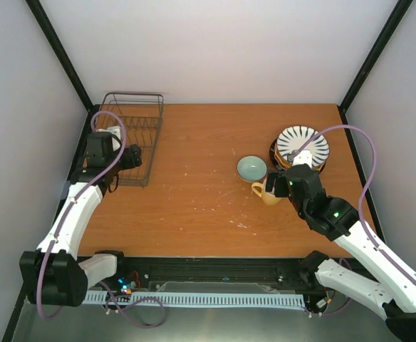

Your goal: Load the mixed dishes into the dish rack

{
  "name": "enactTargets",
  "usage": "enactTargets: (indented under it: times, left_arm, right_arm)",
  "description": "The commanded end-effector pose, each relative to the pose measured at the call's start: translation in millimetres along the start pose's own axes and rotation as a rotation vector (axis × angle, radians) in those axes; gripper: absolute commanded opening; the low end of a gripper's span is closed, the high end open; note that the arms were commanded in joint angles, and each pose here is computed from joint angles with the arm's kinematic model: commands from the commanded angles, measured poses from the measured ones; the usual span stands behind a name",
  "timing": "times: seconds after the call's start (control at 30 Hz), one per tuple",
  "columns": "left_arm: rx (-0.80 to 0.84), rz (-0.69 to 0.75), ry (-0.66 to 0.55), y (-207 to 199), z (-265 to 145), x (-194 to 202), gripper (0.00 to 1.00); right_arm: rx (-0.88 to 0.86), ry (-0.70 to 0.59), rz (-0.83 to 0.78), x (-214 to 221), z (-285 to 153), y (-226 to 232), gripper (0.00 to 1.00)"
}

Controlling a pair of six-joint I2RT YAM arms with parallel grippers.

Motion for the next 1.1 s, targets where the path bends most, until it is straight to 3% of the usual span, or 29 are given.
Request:
enactTargets:
  times: [0.0,0.2,0.37,0.57,0.8,0.93,1.07]
  left_arm:
    - [-0.046,0.022,0.043,3.0,4.9,-3.1,0.81]
    - [-0.101,0.059,0.053,4.4,10.0,-16.3,0.81]
    - [-0.198,0.103,0.070,8.4,16.3,-31.9,0.77]
    - [-0.292,0.155,0.091,14.5,30.5,-48.4,0.56]
    - [-0.223,0.130,0.260,25.4,73.4,-27.4,0.35]
    - [-0.219,0.106,0.404,30.2,101.6,-9.0,0.19]
    - [-0.176,0.074,0.481,29.9,115.3,6.6,0.12]
  right_arm:
    - [-0.004,-0.005,0.008,-0.8,-2.2,-1.2,1.00]
    - [-0.085,-0.012,-0.043,-12.0,-6.3,6.9,1.00]
    - [-0.063,0.068,-0.138,-29.4,8.8,23.6,0.98]
    - [-0.151,0.165,-0.162,-47.9,46.0,62.8,0.84]
    - [-0.342,0.245,-0.086,-43.9,75.6,97.6,0.82]
    - [-0.347,0.265,-0.098,-40.8,82.0,101.9,0.81]
    - [-0.332,0.251,-0.114,-41.5,81.3,99.9,0.81]
Point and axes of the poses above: each gripper's point midway between its finger pads, its own z axis out along the fingers, its own y axis along the line the jaws close on, x = y × z, the point moved 10 cm from there along -z, back along the fingers, and after that the axes turned 1 degree about z, right-handed, at the moved point
